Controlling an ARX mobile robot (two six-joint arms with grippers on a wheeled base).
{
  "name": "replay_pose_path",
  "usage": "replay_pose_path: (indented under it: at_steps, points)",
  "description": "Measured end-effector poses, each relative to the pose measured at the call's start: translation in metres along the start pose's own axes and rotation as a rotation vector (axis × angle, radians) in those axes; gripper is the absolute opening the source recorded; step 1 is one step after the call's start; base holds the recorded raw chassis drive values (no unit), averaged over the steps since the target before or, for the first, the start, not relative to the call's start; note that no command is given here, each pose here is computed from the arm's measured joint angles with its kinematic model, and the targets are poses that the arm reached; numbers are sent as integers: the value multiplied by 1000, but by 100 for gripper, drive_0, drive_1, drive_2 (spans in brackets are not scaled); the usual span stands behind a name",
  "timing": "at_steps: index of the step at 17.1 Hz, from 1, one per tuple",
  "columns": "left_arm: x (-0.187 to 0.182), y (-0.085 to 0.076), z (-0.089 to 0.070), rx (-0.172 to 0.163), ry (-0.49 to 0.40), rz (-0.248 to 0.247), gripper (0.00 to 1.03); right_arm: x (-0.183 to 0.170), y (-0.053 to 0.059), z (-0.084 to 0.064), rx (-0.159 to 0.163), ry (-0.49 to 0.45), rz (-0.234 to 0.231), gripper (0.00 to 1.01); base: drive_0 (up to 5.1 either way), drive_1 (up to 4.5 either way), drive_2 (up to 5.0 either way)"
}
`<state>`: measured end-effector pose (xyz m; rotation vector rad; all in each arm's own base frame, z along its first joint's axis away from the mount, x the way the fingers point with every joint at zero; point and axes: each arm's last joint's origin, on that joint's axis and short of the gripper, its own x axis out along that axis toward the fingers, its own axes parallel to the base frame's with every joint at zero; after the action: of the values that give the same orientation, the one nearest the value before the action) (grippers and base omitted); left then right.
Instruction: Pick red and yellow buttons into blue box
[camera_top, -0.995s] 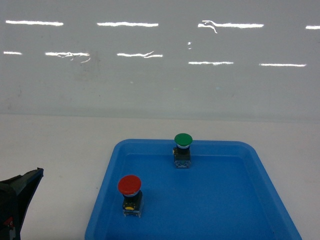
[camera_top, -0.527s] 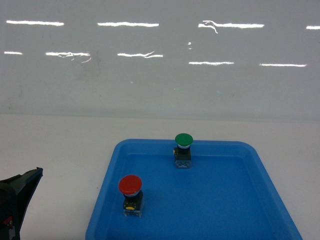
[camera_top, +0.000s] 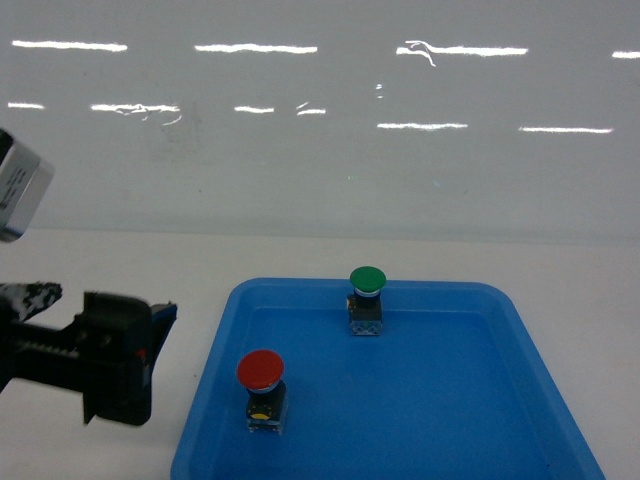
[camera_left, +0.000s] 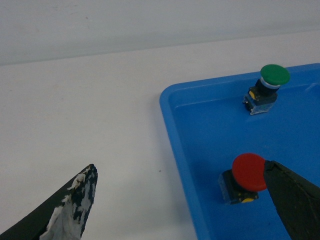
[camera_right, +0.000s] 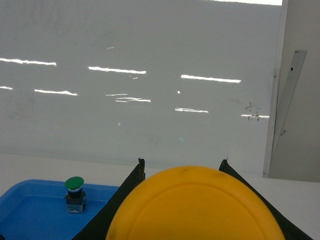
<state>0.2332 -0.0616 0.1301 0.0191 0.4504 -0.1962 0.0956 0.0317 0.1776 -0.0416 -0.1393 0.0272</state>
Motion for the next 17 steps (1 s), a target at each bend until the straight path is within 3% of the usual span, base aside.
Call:
replay_pose_path:
  at_steps: [3, 6, 9, 14, 17]
  points:
    - [28, -13, 16, -14, 43, -72, 98, 0, 0, 0, 0, 0, 0, 39, 0, 0, 0]
    - [53, -31, 12, -34, 177, -147, 98, 0, 0, 0, 0, 0, 0, 39, 0, 0, 0]
    - [76, -46, 7, -16, 223, -199, 98, 0, 0, 0, -1, 0, 0, 39, 0, 0, 0]
    - [101, -52, -6, 5, 285, -199, 98, 0, 0, 0, -2, 0, 0, 39, 0, 0, 0]
    - [113, -49, -25, 16, 341, -191, 98, 0, 0, 0, -3, 0, 0, 39, 0, 0, 0]
